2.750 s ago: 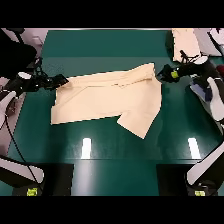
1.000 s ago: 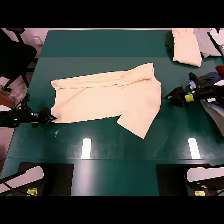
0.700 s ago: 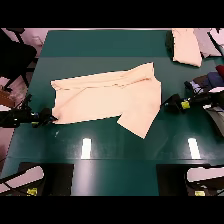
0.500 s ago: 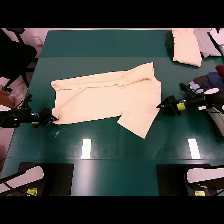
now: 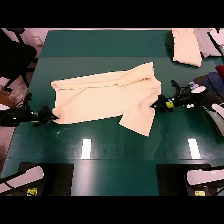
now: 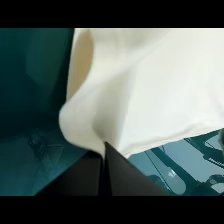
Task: Fold the shirts.
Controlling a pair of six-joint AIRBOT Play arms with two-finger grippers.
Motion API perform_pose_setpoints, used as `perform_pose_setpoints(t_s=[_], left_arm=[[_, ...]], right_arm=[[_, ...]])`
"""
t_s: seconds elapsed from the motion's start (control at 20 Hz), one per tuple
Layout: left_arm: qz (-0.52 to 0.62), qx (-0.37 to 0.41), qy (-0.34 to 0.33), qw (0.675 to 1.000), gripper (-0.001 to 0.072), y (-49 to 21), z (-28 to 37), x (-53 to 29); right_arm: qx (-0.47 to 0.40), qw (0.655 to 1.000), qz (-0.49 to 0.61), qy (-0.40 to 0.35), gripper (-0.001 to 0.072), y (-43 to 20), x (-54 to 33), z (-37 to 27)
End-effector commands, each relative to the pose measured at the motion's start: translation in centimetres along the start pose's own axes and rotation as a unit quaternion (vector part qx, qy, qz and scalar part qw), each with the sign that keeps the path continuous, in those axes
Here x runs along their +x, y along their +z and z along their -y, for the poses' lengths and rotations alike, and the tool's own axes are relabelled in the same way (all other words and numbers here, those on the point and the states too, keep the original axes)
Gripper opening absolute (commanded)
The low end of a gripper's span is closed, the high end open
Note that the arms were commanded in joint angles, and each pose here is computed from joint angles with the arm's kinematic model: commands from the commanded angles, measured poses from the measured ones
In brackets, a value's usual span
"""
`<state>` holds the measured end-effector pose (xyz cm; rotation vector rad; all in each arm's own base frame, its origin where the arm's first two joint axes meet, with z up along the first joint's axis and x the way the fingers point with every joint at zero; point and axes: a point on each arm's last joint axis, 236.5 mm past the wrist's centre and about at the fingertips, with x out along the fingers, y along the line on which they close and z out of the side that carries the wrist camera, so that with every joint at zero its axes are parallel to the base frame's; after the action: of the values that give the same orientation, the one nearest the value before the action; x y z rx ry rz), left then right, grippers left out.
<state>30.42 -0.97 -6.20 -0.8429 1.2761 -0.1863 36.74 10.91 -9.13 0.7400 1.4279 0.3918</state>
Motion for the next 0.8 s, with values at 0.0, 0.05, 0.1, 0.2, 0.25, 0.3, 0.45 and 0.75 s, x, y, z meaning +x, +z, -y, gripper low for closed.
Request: perform_pose_setpoints(t_s=[0.0,0.05,0.1,0.2,0.25,0.3,0.45,0.75], left_arm=[[-0.005,0.026,-0.026,0.999,0.0022,0.3,2.7,-1.8],[0.002,0.044,-0.031,0.999,0.0022,0.3,3.9,-3.0],[0.009,0.055,-0.034,0.998,0.0022,0.0,5.1,-4.2],[0.039,0.074,-0.016,0.996,0.0021,-1.0,6.6,-6.8],[0.06,0.081,0.002,0.995,0.0021,-1.4,6.9,-8.1],[0.083,0.086,0.02,0.993,0.0021,-1.8,7.2,-9.4],[0.087,0.083,0.024,0.992,0.0021,-2.9,7.8,-10.3],[0.182,0.074,0.026,0.98,0.0021,1.6,7.9,-11.3]], right_arm=[[-0.043,0.999,0.006,0.025,0.0028,-0.6,-3.1,-3.5],[-0.059,0.998,0.023,0.029,0.0028,-0.6,-5.0,-4.6],[-0.077,0.996,0.042,0.034,0.0028,-0.9,-7.1,-6.0],[-0.097,0.993,0.069,0.015,0.0028,-2.5,-10.6,-7.2],[-0.104,0.991,0.081,-0.003,0.0028,-3.6,-11.9,-7.2],[-0.103,0.989,0.1,-0.017,0.0028,-4.6,-13.2,-7.2],[-0.084,0.983,0.162,-0.015,0.0028,-7.8,-15.7,-7.8],[-0.039,0.964,0.262,-0.021,0.0027,-6.3,-16.1,-5.7]])
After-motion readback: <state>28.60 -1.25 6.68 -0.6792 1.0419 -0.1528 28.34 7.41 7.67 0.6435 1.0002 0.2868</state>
